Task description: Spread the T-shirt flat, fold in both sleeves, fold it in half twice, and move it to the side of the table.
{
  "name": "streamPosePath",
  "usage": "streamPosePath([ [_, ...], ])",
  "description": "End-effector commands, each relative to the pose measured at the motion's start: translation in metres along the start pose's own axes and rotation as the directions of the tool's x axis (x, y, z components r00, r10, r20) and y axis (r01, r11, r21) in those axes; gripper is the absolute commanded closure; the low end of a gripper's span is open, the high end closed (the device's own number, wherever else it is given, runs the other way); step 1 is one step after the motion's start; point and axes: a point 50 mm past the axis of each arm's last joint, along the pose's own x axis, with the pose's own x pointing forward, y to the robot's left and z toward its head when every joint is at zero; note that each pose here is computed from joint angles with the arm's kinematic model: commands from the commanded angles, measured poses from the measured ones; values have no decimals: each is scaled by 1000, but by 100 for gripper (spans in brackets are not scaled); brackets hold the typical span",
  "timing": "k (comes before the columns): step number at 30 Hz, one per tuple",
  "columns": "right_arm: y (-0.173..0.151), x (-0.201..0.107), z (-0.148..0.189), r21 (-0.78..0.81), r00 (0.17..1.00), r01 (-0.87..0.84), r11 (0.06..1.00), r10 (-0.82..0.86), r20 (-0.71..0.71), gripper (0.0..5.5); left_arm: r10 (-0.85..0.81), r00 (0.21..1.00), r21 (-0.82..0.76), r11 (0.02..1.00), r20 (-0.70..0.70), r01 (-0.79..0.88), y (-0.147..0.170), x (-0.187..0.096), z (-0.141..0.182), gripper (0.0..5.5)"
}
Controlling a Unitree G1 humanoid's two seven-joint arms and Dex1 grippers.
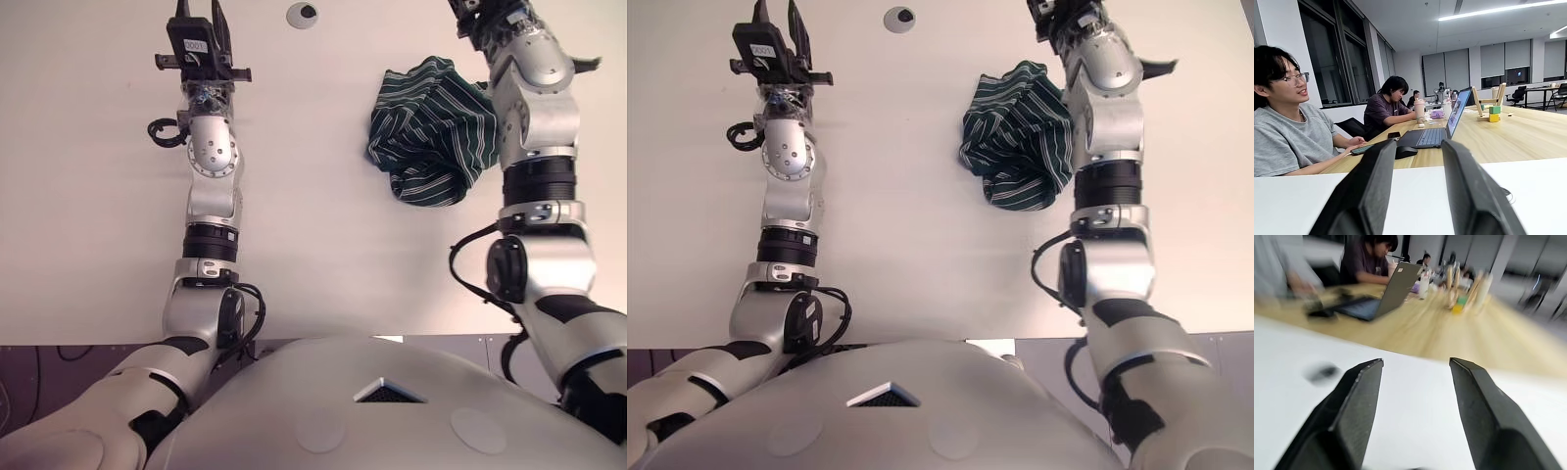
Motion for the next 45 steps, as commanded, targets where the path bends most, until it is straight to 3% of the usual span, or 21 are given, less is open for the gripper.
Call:
streamPosePath([
  [1, 2, -4, 6, -151, 1000, -11, 989, 14, 20, 302, -12, 1000, 5, 1000, 4, 12, -2, 2, 1, 388],
  [3, -20, -18, 9, -449, 1000, 29, 893, -30, 4, 302, -22, 1000, 8, 1000, 11, 22, -3, 3, 3, 388],
  [4, -42, -30, 11, -622, 996, 61, 781, -88, -12, 302, -18, 1000, 8, 1000, 12, 18, -1, 3, 3, 388],
  [6, -73, -49, 11, -783, 984, 59, 619, -169, -59, 302, -5, 1000, 10, 1000, 3, 5, 3, 1, 1, 388],
  [10, -94, -83, -32, -766, 900, -184, 617, -207, -383, 302, -1, 1000, 11, 1000, -6, 1, 5, -2, -1, 388],
  [12, -78, -89, -62, -687, 833, -342, 641, -131, -538, 302, 4, 1000, 11, 1000, -8, -4, 6, -2, -1, 388],
  [14, -40, -77, -89, -591, 810, -446, 673, 22, -586, 302, -18, 1000, 2, 1000, -9, 18, 4, -2, 0, 388],
  [17, 15, -46, -107, -477, 825, -490, 729, 210, -525, 302, -138, 990, -42, 989, 9, 139, 5, -3, 5, 388],
  [20, 40, -24, -118, -530, 842, -502, 683, 246, -480, 302, -287, 958, -79, 955, 17, 287, 2, -6, 7, 388],
  [23, 53, -3, -103, -621, 893, -442, 648, 251, -374, 302, -438, 898, -47, 897, 41, 440, 8, -14, 16, 388],
  [26, 52, 10, -72, -647, 940, -339, 683, 274, -203, 302, -574, 819, 72, 817, -6, 573, 29, -19, 28, 388],
  [30, 34, 7, -49, -638, 954, -269, 721, 291, -73, 302, -827, 530, 215, 492, -188, 843, 42, -54, 39, 388],
  [33, 23, 2, -48, -626, 960, -247, 740, 274, -56, 302, -890, 322, 188, 273, -323, 943, 41, -89, 35, 388],
  [35, 19, -3, -52, -615, 963, -243, 750, 262, -61, 302, -865, 241, 220, 156, -440, 963, 40, -106, 22, 388],
  [39, 15, -7, -58, -602, 965, -246, 760, 247, -83, 302, -792, 245, 298, 83, -560, 951, 43, -112, 3, 388],
  [45, 14, -6, -56, -604, 968, -241, 760, 233, -92, 302, -764, 227, 320, 28, -604, 947, 44, -111, -3, 388],
])
